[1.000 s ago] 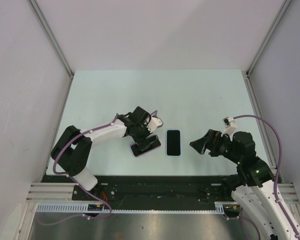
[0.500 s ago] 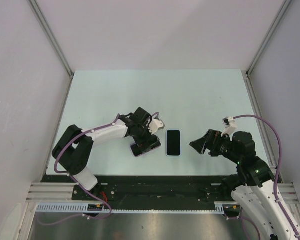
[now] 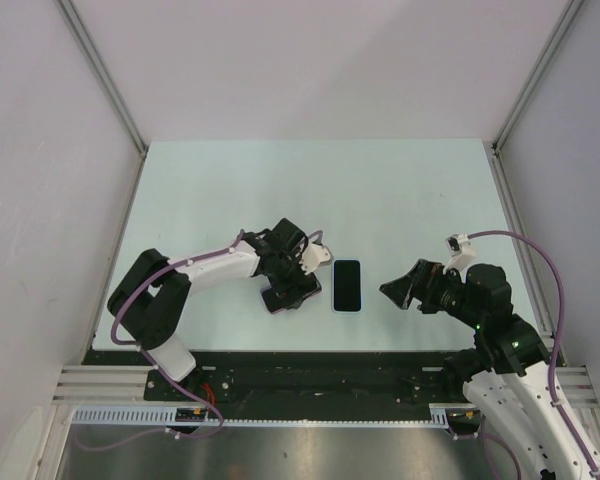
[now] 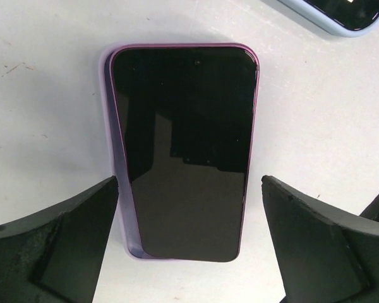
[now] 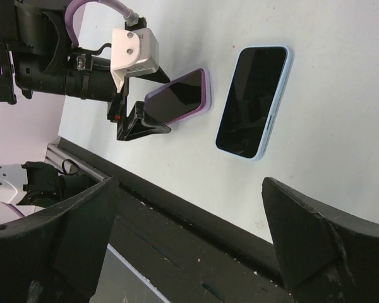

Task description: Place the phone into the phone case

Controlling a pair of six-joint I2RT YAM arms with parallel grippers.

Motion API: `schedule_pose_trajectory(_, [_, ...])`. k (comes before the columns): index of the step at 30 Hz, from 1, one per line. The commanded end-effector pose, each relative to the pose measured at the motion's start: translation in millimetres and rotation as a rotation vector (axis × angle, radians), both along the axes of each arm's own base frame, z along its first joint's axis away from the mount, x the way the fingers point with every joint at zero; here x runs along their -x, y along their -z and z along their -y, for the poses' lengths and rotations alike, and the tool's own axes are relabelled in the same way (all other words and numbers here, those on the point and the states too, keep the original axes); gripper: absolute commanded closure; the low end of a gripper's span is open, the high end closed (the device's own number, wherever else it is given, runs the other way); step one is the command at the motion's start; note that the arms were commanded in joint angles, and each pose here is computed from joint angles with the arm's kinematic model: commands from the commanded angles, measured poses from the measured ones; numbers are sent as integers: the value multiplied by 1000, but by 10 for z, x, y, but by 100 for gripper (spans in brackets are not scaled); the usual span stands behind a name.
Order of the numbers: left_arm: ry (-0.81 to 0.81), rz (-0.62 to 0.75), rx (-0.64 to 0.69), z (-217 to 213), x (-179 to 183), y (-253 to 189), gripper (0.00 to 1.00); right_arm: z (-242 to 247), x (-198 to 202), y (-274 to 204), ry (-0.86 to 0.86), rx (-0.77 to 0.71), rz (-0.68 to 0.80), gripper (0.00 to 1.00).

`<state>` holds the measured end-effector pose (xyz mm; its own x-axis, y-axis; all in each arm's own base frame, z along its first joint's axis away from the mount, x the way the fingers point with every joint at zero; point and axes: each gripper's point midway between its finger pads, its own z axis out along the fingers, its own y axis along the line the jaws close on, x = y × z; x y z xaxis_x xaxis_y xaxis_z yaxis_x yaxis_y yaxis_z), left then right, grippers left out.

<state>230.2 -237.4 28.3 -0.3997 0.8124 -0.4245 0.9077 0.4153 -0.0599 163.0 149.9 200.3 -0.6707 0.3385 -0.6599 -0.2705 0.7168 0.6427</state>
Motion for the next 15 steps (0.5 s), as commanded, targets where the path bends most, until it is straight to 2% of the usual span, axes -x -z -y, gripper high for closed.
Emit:
schedule_pose_trajectory(1, [30,-40,-30,-15,69,139,0,1,5,-58,-3,-8,28,0])
schedule_pose_trajectory(6, [24,-33,-41,-24,44,145,2,-4,11,-60,-7,-11,26,0])
schedule_pose_trajectory(11, [-3,32,-87,-125,-59,148,0,-5,6,-63,-7,-11,28,0])
schedule_pose_trajectory(15, [5,-8,-94,-136,6,213,3,-16,11,-71,-12,-16,29,0])
